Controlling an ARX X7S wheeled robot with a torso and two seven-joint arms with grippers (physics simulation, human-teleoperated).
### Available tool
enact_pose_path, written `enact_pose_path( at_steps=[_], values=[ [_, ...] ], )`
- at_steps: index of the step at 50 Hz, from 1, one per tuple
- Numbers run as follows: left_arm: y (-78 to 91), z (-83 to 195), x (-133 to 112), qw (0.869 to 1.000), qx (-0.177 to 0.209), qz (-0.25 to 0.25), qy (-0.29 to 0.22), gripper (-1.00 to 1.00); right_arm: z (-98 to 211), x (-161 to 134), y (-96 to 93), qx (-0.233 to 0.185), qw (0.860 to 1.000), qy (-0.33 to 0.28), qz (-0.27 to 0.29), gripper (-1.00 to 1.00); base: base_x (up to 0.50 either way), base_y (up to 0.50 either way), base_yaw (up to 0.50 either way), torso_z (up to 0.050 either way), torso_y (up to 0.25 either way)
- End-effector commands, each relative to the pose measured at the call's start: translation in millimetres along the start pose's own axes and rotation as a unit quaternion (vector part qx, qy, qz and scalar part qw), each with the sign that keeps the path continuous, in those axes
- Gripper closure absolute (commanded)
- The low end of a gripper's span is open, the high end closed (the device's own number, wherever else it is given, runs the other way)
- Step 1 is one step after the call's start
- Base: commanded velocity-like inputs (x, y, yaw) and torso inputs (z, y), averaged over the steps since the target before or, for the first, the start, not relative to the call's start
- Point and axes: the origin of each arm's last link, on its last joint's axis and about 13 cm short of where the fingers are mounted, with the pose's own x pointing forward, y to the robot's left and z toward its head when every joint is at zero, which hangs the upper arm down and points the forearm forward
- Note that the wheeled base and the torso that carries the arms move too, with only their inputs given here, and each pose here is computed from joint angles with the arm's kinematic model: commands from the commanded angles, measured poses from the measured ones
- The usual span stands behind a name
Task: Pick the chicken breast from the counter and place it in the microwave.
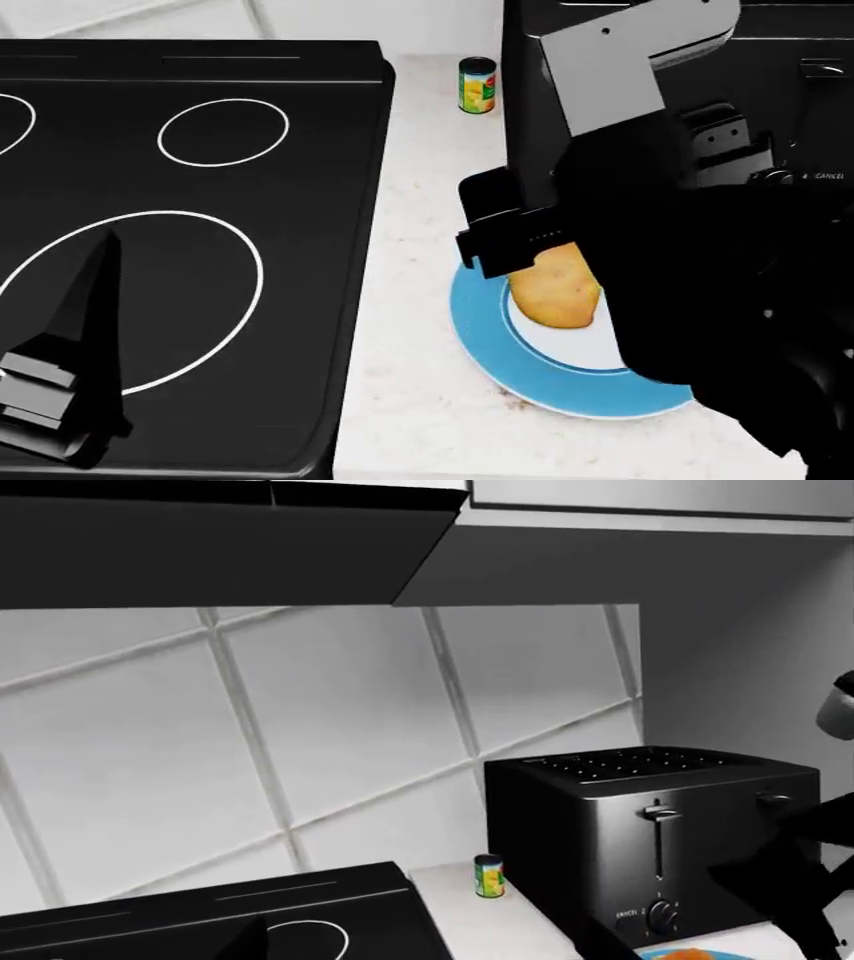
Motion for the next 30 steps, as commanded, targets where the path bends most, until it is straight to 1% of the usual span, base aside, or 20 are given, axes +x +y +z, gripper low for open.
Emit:
enact_pose_path(
  at_steps=[1,13,20,30],
  values=[
    [0.5,-0.7,-3.2,1.000,-0.003,-0.001,0.002,-1.00,-14.3,30.8,8.4,0.012,0.998,0.052,0.021,-1.00,0.00,0.00,0.00,0.000,0.000],
    [-2.3,2.1,-7.5,1.000,-0.002,-0.002,0.002,-1.00,-23.9,50.7,16.6,0.024,0.996,0.077,0.033,-1.00,0.00,0.00,0.00,0.000,0.000],
    [-2.5,3.2,-8.6,1.000,-0.001,-0.001,0.002,-1.00,-25.8,61.5,14.7,0.047,0.994,0.090,0.032,-1.00,0.00,0.00,0.00,0.000,0.000],
    [-1.3,4.5,-8.3,1.000,0.000,-0.001,0.003,-1.00,-28.2,74.1,6.8,0.059,0.993,0.106,0.009,-1.00,0.00,0.00,0.00,0.000,0.000]
  ],
)
